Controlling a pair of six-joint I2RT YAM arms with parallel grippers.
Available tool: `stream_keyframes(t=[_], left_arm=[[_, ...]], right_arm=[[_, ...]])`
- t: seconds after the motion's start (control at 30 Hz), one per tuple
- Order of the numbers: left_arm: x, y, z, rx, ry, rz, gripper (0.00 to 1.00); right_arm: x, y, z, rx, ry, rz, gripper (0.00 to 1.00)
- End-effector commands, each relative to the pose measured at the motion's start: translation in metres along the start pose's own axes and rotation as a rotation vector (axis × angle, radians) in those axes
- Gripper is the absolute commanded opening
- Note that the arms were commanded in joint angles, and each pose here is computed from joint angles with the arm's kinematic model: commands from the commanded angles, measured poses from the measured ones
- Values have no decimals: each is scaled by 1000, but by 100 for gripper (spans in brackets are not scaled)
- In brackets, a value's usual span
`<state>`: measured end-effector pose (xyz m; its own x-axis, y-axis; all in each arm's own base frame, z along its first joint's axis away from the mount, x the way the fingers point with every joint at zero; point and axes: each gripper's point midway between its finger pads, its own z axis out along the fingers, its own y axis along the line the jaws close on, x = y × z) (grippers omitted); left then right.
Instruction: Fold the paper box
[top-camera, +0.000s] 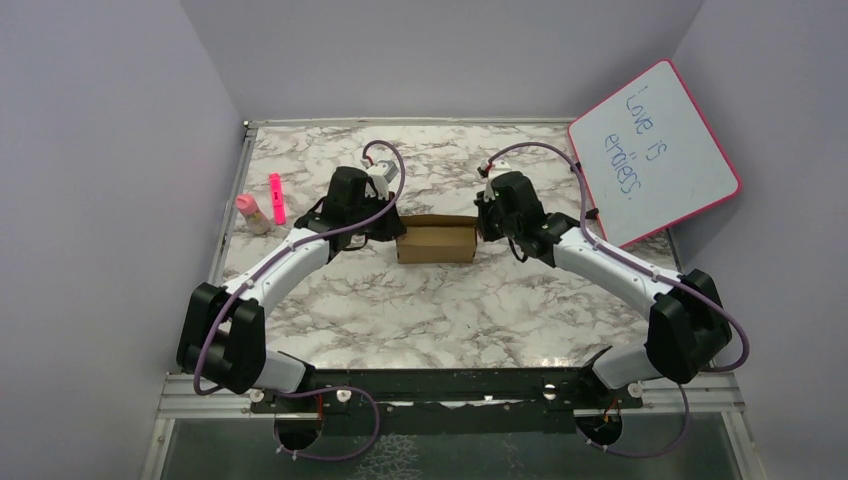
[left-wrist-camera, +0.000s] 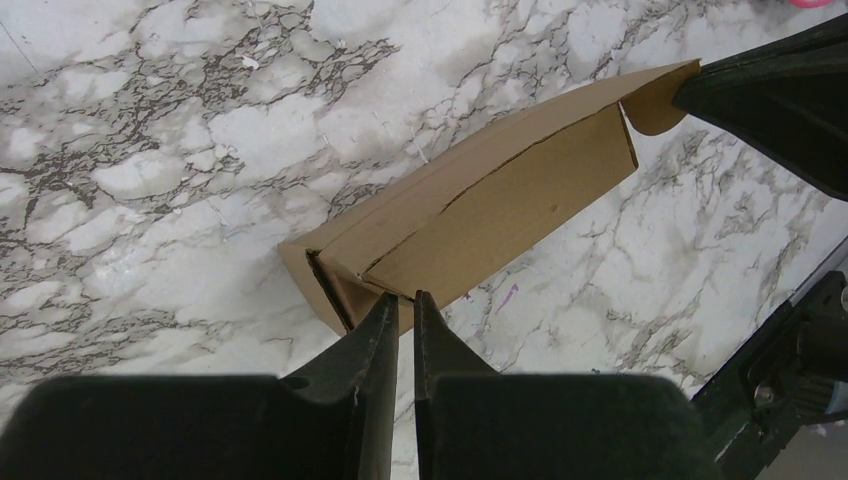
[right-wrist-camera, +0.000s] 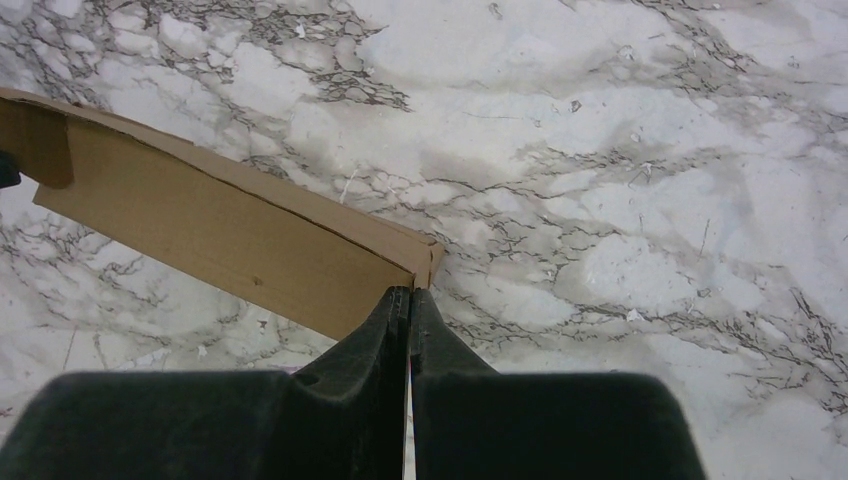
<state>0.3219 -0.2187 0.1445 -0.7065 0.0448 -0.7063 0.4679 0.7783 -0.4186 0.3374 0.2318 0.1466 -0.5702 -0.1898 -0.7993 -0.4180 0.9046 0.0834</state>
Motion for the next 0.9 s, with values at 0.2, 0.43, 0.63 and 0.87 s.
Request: stream_keyframes(t=[0.2,0.43,0.63,0.87], left_arm=[[-14,-2,-10,-54,-56,40,10],[-17,7,-17,-111,-28,103,10],[-14,16,-20,-149,-2,127,10],[-8,18,-16,-144,16,104,10]], right_arm=[[-7,5,2,35,6,73,7],[-9,-3,3,90,-2,101,7],[-6,-4,6,100,1,120,7],[-8,0,7,86,-10,143,7]])
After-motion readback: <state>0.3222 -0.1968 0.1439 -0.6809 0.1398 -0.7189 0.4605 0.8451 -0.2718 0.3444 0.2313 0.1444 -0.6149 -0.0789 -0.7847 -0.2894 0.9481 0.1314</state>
